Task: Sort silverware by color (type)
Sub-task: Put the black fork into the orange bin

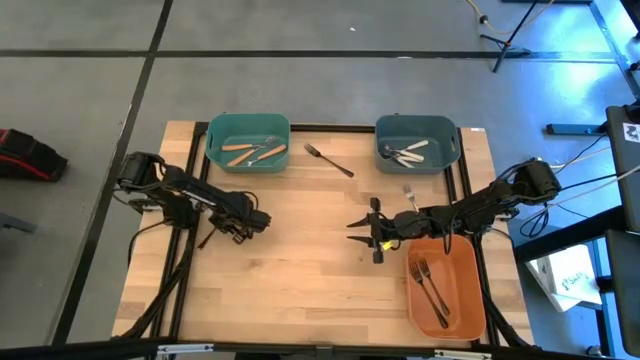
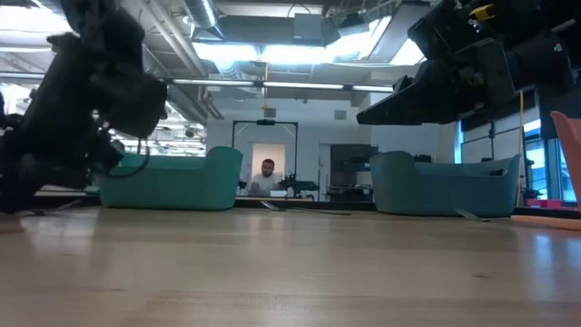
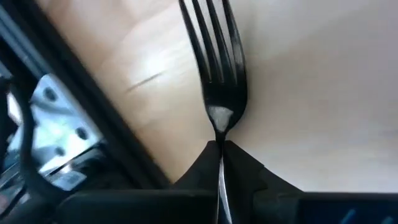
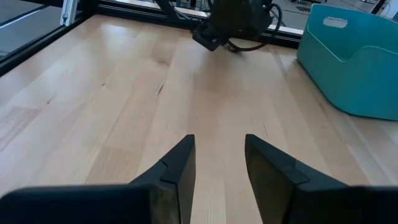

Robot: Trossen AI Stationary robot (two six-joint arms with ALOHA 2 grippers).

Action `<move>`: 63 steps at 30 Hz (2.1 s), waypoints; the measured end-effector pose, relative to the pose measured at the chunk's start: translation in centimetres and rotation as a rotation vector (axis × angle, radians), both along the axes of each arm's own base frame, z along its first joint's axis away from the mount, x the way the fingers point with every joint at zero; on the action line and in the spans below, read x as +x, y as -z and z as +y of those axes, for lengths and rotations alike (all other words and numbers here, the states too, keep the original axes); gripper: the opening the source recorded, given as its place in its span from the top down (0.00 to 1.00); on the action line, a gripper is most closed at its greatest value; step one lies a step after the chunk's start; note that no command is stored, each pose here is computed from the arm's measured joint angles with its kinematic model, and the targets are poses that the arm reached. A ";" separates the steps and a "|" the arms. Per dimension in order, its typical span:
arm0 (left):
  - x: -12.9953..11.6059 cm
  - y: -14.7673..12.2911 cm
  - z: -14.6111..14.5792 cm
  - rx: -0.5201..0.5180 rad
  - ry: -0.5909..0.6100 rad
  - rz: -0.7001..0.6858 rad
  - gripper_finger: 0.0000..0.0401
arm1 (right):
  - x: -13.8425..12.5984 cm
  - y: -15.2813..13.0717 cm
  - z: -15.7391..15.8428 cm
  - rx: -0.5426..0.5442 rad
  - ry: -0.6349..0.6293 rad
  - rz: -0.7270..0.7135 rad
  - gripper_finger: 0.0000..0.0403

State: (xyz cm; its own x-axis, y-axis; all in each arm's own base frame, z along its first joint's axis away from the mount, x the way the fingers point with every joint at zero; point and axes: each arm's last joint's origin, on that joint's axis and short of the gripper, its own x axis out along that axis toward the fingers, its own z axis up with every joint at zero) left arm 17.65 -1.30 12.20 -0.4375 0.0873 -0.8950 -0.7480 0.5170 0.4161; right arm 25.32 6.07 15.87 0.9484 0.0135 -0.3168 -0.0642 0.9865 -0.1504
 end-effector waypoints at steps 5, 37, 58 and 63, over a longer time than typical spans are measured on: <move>1.6 -1.8 -1.9 0.047 0.096 -0.089 0.99 | 0.0 0.0 0.0 0.030 0.013 -0.001 0.69; 10.9 -7.4 -14.7 0.531 1.081 -1.297 0.99 | 4.3 -1.3 6.8 0.245 -0.072 -0.173 0.40; 11.8 -5.5 -17.0 0.619 1.094 -1.376 0.99 | 8.3 -3.1 10.2 0.109 -0.112 -0.169 0.74; 11.8 -5.5 -16.9 0.615 1.097 -1.374 0.99 | 8.1 -2.9 10.4 0.051 -0.125 -0.161 0.97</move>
